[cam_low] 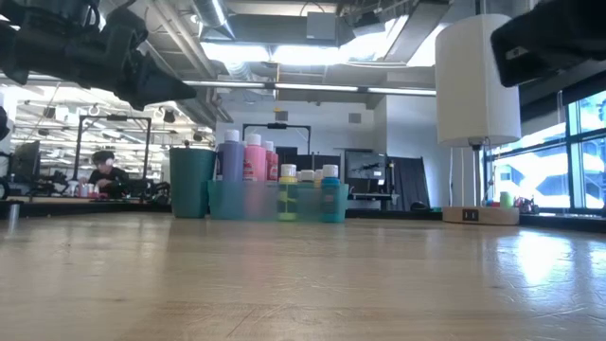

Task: Pick & Place Paint Supplies
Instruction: Return to Home Position

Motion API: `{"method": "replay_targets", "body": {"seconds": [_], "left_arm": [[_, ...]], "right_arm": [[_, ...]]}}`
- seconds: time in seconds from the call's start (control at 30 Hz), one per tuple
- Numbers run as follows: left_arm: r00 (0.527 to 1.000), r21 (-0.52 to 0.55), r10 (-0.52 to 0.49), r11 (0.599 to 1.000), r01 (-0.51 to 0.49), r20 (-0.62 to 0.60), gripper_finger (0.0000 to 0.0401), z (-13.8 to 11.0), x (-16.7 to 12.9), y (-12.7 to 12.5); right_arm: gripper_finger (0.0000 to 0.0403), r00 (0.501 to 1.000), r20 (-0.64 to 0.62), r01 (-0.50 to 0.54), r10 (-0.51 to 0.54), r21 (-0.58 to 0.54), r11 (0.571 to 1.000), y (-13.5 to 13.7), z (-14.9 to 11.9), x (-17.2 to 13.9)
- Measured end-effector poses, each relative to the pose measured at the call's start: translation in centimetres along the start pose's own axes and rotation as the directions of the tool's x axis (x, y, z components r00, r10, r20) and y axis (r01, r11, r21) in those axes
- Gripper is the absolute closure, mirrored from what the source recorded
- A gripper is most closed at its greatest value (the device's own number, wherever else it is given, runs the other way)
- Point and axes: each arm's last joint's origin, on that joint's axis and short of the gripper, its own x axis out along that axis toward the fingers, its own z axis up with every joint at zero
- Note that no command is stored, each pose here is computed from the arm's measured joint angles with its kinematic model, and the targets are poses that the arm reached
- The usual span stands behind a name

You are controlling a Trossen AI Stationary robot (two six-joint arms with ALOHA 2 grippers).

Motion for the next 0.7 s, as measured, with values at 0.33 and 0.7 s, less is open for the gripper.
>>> {"method": "replay_targets", "body": {"seconds": [0.33,0.7], "left_arm": [[0.999,0.016,0.004,1.0,-0.003,-0.053,0.0399,-0.5,0.0,0.0],[0.998,0.041,0.004,0.999,-0.002,-0.057,0.0399,-0.6,0.0,0.0]], "right_arm": [[0.0403,0.999,0.05,-0.016,0.02,-0.084,0.996,-4.3,-2.4,-1.4],[0.0403,0.994,0.11,0.012,-0.006,-0.057,0.998,-7.3,-5.7,-2.9]]}}
